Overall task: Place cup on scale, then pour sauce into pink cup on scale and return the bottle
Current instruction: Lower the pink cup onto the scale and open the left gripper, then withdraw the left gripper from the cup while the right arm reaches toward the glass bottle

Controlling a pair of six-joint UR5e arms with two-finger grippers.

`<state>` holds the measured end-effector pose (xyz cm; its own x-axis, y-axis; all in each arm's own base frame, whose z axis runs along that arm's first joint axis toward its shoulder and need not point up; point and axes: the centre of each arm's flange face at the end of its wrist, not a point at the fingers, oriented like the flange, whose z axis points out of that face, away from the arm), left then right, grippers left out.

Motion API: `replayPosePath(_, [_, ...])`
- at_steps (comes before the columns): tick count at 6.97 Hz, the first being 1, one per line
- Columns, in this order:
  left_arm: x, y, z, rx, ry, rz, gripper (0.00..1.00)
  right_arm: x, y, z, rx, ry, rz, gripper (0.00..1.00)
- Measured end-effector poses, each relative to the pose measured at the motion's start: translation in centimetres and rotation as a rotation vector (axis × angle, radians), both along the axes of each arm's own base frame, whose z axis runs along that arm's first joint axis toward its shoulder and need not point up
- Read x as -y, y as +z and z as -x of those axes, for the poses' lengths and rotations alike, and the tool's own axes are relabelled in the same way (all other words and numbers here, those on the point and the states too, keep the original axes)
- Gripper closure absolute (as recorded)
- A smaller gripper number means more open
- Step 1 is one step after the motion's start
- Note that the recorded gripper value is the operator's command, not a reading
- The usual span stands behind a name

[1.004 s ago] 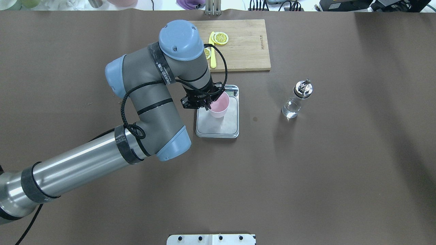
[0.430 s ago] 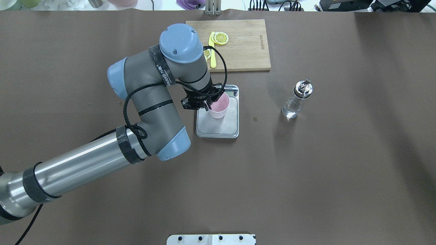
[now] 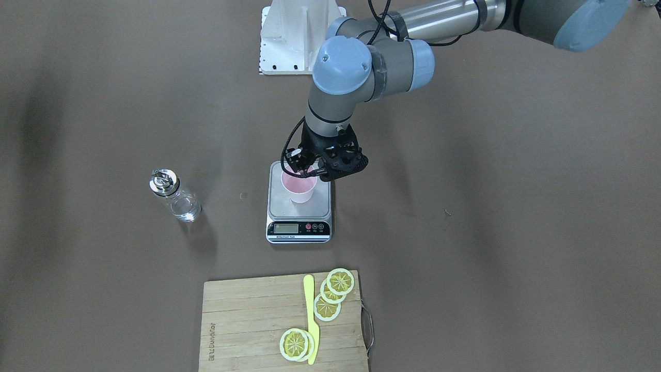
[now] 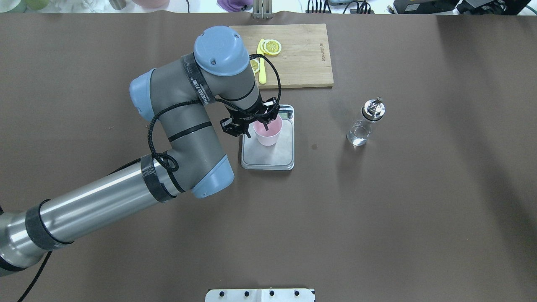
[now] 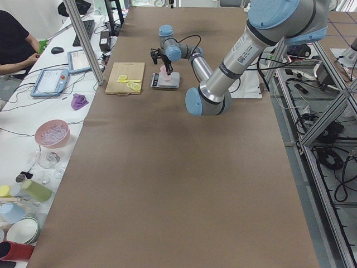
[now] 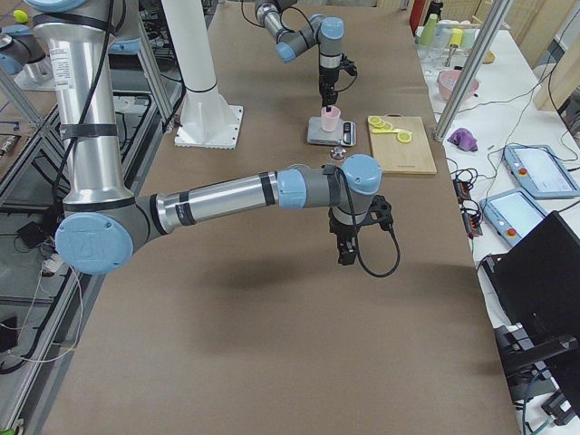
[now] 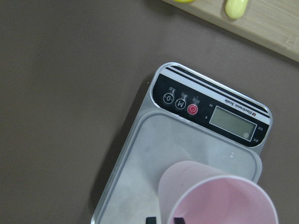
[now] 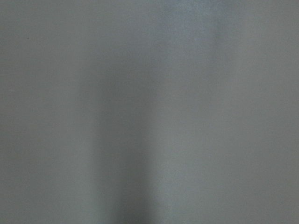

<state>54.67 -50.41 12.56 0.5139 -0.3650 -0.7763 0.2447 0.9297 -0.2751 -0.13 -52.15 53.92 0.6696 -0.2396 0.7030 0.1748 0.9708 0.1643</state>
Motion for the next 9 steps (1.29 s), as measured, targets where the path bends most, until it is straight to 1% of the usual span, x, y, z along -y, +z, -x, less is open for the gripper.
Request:
replayPosePath(1, [0.0,-0.7,1.8,-0.014,-0.01,-0.006,0.01,0.2,-1.0,-0.1,-0.006,0.001,-0.022,0.0])
replayPosePath(2, [0.1,-1.0,4.1,-0.015,-0.012,-0.017,0.01,0.0,-2.7,-0.2,-0.01,0.003,-0.059,0.0])
replayPosePath(4, [-0.5,-0.1,9.4,0.015,0.024,-0.097,0.01,-1.2,-7.2,-0.4,-0.003,0.002,-0.159,0.0])
replayPosePath(5, [-0.2,0.8,11.6,0.027,0.019,-0.116,0.01,-2.0,-9.1,-0.5,0.008,0.003,-0.197,0.0])
replayPosePath(6, [0.2,1.7,13.1,0.037,0.009,-0.119,0.01,-2.4,-11.3,-0.3,0.024,-0.001,-0.244,0.0])
replayPosePath(8, [1.1,3.3,15.2,0.054,-0.01,-0.122,0.01,-3.4,-16.6,-0.1,0.055,-0.008,-0.374,0.0])
replayPosePath(9, [1.3,4.3,16.2,0.062,-0.017,-0.122,0.01,-3.5,-18.4,0.1,0.064,-0.007,-0.434,0.0])
